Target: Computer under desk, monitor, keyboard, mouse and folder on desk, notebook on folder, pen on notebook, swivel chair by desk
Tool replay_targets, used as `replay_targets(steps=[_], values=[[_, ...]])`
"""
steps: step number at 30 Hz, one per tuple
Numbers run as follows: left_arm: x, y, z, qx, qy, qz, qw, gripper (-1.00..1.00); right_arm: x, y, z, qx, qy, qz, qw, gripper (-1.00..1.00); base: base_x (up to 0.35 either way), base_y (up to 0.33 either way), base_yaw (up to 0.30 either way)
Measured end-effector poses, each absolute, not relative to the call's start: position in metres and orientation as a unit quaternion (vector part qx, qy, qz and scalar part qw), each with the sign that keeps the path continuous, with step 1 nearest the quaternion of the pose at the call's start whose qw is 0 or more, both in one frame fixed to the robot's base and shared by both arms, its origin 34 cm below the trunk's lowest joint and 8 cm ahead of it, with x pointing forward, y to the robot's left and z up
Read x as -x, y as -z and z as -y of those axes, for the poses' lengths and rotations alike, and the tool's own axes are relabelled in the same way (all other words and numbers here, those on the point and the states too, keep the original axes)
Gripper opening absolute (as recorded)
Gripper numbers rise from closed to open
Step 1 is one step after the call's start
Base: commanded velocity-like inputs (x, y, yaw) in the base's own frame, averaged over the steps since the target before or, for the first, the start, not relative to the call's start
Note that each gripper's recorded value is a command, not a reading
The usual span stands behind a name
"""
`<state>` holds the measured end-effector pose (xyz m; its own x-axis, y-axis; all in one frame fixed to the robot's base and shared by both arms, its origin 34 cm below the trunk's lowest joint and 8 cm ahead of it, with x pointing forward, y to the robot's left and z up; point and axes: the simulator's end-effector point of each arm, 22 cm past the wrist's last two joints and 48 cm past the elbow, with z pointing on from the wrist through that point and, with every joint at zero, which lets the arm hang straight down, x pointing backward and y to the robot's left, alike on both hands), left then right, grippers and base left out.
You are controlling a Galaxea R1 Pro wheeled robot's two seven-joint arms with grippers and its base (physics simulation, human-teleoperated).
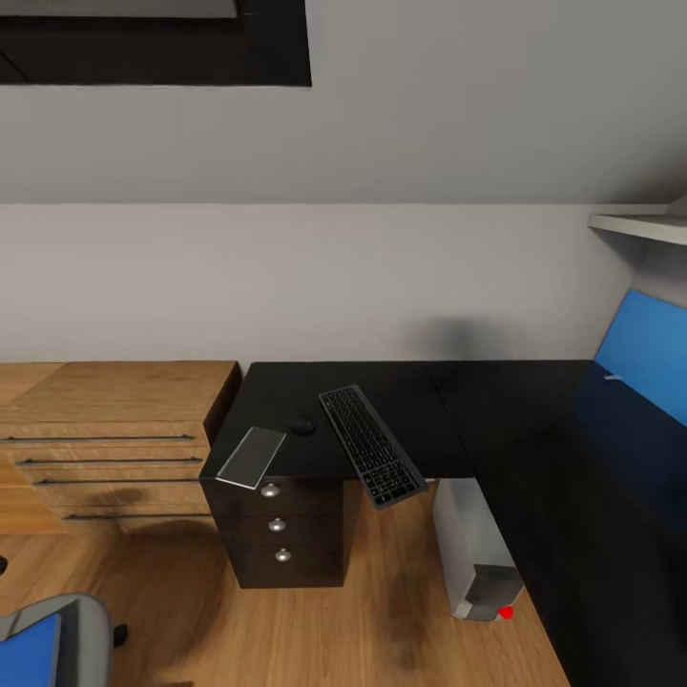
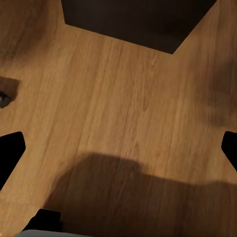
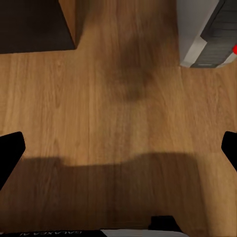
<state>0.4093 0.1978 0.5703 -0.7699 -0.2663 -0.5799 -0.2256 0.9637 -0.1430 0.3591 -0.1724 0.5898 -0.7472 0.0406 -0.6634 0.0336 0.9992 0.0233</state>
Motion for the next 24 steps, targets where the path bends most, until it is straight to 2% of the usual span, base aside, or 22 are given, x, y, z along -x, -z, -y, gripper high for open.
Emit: replay_targets(steps=[12, 24], values=[[-0.407, -0.586, -0.201, 0.131, 0.03, -0.94, 0.313, 1.0, -0.368, -0.613, 0.162, -0.026, -0.014, -0.927, 0.373, 1.0, 0.0, 0.0, -0.112], [-0.405, -0.6, -0.202, 0.13, 0.03, -0.94, 0.313, 1.0, -0.366, -0.629, 0.16, -0.028, -0.015, -0.927, 0.375, 1.0, 0.0, 0.0, -0.026]])
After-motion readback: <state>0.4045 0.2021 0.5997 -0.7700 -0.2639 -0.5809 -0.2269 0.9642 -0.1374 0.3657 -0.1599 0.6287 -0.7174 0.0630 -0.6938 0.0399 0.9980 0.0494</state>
